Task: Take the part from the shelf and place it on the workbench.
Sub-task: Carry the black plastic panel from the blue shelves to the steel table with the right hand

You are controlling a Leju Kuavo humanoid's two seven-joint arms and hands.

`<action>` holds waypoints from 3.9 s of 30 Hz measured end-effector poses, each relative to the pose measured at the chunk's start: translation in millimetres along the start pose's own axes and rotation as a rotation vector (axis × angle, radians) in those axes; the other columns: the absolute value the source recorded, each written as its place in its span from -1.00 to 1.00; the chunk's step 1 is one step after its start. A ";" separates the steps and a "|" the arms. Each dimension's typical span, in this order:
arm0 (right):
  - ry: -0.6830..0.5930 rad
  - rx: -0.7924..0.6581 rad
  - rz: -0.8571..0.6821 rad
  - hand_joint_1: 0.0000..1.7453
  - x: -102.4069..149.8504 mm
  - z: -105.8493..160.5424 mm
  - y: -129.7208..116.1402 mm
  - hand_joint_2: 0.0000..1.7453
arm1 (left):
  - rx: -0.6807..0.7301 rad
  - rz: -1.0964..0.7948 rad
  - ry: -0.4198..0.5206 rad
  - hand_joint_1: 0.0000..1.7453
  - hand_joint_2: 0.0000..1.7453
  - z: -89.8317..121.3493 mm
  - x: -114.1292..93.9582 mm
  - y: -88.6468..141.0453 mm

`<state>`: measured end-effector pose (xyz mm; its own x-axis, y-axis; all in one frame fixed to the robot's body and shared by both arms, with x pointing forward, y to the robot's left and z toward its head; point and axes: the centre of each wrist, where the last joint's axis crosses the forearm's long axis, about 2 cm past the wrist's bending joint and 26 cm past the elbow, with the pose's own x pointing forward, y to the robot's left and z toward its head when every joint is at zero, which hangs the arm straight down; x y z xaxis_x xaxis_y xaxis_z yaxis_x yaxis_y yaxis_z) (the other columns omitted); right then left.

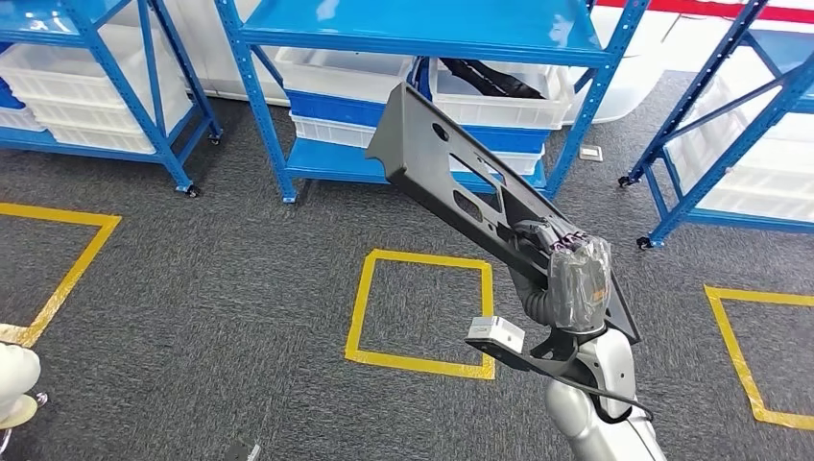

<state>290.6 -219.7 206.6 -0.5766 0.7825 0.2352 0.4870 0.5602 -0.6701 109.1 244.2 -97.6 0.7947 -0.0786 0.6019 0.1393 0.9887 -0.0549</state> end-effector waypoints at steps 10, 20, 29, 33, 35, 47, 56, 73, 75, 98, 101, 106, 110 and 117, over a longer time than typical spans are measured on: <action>0.030 0.004 -0.024 1.00 -3.3 5.4 -0.8 1.00 | 0.013 -0.030 -0.050 -1.00 1.00 1.5 -3.5 4.3; 0.029 0.020 -0.041 1.00 -9.2 2.2 -1.6 1.00 | -0.134 0.053 -0.007 -1.00 1.00 2.7 -5.6 1.3; 0.021 0.036 -0.045 1.00 -8.3 5.5 2.1 1.00 | -0.153 0.098 0.011 -1.00 1.00 2.1 -4.2 -0.5; 0.019 0.040 -0.048 1.00 -6.8 6.5 3.8 1.00 | -0.131 0.102 0.010 -1.00 1.00 2.3 -4.8 -0.8; 0.020 0.047 -0.051 1.00 -5.9 8.2 5.4 1.00 | -0.129 0.105 0.015 -1.00 1.00 3.3 -7.0 -1.0; 0.006 0.056 -0.047 1.00 -3.7 6.5 7.9 1.00 | -0.115 0.122 0.006 -1.00 1.00 3.4 -7.2 -3.4; 0.002 0.074 -0.039 1.00 -5.1 5.3 11.8 1.00 | -0.096 0.137 0.005 -1.00 1.00 4.1 -8.9 -7.0; 0.037 0.086 0.020 1.00 -18.2 4.6 11.3 1.00 | -0.087 0.129 0.023 -1.00 1.00 5.9 -13.1 -5.2; 0.045 0.090 0.028 1.00 -20.2 6.8 10.5 1.00 | -0.093 0.129 0.021 -1.00 1.00 5.1 -11.1 -6.2; 0.066 0.143 0.044 1.00 -21.3 9.9 11.9 1.00 | -0.089 0.122 0.028 -1.00 1.00 4.6 -10.2 -2.8; 0.071 0.162 0.053 1.00 -20.8 9.5 12.3 1.00 | -0.090 0.114 0.029 -1.00 1.00 4.3 -9.5 -0.3; 0.083 0.174 0.068 1.00 -20.7 11.0 11.2 1.00 | -0.099 0.105 0.029 -1.00 1.00 2.7 -5.9 0.7; 0.084 0.179 0.078 1.00 -20.7 10.1 9.5 1.00 | -0.105 0.104 0.030 -1.00 1.00 2.9 -6.3 -0.6; 0.087 0.189 0.081 1.00 -20.3 9.6 8.2 1.00 | -0.108 0.098 0.029 -1.00 1.00 2.6 -5.5 0.3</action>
<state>300.1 -233.6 189.6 -0.4775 0.8480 0.2299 0.3931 0.4402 -0.8073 103.2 245.3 -98.8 0.8243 0.0127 0.5660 0.1213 0.9726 -0.1984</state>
